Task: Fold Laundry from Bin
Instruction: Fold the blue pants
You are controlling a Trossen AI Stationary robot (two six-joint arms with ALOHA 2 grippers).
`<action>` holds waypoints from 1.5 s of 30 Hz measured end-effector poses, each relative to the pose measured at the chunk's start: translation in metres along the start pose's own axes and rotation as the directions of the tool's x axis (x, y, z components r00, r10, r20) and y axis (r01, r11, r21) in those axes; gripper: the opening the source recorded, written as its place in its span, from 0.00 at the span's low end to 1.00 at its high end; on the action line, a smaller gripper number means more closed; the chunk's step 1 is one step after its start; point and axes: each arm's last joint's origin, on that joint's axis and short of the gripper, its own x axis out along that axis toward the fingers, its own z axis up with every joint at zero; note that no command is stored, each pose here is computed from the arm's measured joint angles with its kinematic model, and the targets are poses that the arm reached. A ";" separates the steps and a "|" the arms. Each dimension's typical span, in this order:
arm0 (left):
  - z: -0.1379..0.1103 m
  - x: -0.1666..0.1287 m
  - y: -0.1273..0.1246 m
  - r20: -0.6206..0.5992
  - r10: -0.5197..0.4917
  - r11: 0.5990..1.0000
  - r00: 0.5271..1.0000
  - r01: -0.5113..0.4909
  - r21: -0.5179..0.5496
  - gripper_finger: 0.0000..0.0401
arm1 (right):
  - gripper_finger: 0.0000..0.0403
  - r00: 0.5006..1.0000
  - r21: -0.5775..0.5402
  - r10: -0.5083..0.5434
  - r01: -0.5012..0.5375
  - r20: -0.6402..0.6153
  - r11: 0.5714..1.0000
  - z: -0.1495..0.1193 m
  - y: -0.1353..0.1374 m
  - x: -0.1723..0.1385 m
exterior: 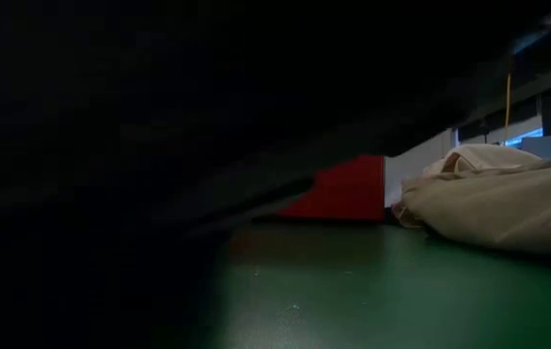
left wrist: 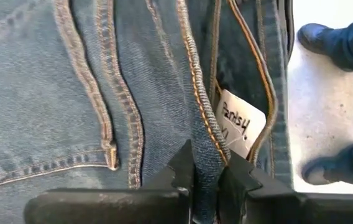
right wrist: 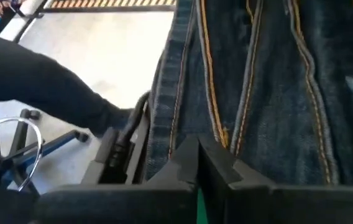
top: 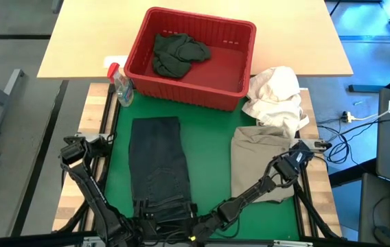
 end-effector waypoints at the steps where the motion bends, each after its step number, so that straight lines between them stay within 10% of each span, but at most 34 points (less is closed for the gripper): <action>1: 0.000 0.000 0.000 -0.008 -0.008 1.000 1.000 0.008 -0.002 0.08 | 0.01 1.000 0.000 -0.001 0.001 -0.011 1.000 0.000 -0.002 0.000; 39: -0.027 -0.034 -0.044 0.274 -0.141 0.986 0.951 0.160 -0.050 0.09 | 0.02 1.000 0.036 -0.019 0.020 -0.025 0.999 0.005 -0.008 0.001; 45: -0.024 -0.029 -0.042 0.206 -0.175 0.980 0.963 0.190 -0.055 0.22 | 0.07 1.000 0.052 -0.018 0.019 -0.024 0.998 0.005 -0.008 0.001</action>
